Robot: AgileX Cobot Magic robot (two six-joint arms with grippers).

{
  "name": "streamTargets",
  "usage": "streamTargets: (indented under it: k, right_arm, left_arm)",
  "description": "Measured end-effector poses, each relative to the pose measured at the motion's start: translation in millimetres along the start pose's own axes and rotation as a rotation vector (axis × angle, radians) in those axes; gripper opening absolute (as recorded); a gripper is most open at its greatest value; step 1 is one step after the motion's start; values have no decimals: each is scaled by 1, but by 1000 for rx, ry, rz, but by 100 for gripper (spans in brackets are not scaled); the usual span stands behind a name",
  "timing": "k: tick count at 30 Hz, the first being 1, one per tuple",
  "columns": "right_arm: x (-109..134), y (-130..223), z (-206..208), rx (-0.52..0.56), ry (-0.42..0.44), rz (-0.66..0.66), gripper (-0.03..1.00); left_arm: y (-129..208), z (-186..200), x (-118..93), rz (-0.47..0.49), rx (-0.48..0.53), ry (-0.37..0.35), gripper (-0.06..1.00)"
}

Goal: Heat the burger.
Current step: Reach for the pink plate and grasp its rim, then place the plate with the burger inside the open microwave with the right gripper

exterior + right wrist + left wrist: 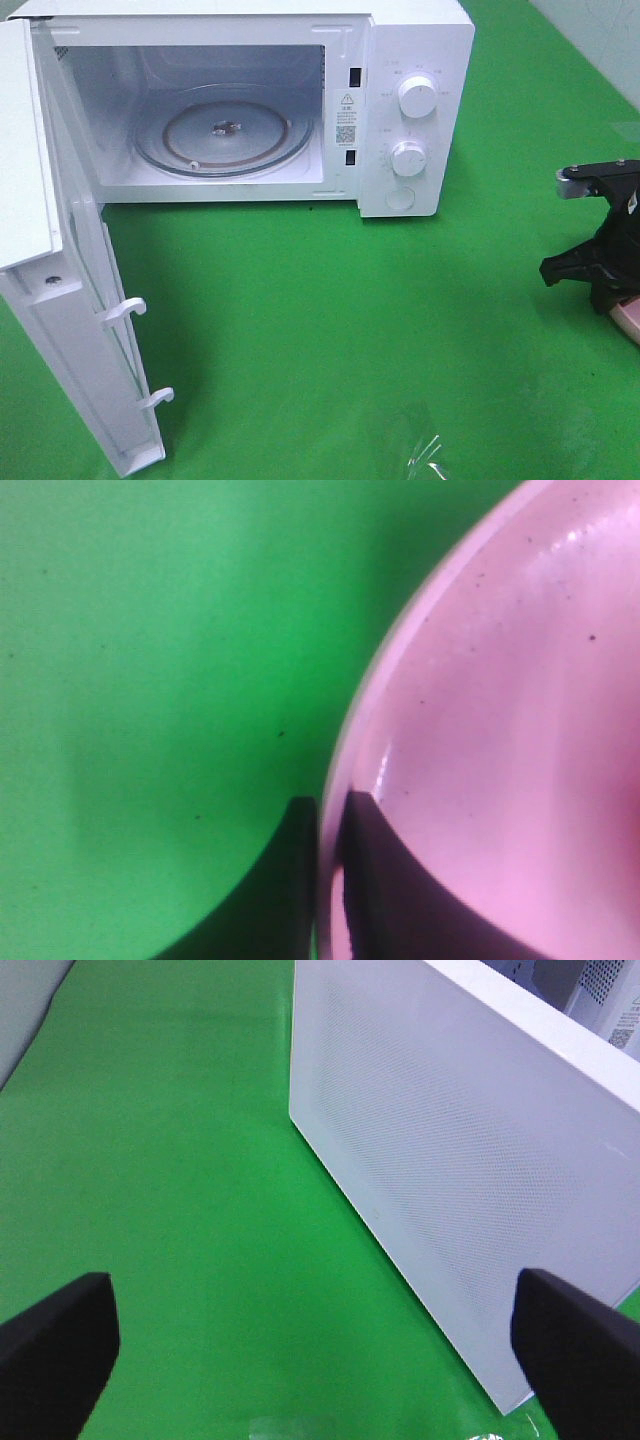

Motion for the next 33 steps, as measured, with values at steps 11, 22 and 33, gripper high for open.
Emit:
streamTargets:
  k: [11,22,33]
  right_arm:
    - [7,4,1,20,29,47,7]
    - [21,14,6,59,118,136,4]
    - [45,24,41,18,201,217,5]
  left_arm:
    - [0,0,0,0,0,0,99]
    - [0,0,0,0,0,0,99]
    - [0,0,0,0,0,0,99]
Point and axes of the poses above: a point on each arm's last joint axis where the gripper is mounted, z pointing back along that axis away from the gripper, x along the wrist's bending axis when the last joint is at zero, y = z × x, the point moved 5 cm from there along -z, pointing out along that axis toward the gripper, and after that the axes turned 12 degrees about -z, right-handed, at the moved point
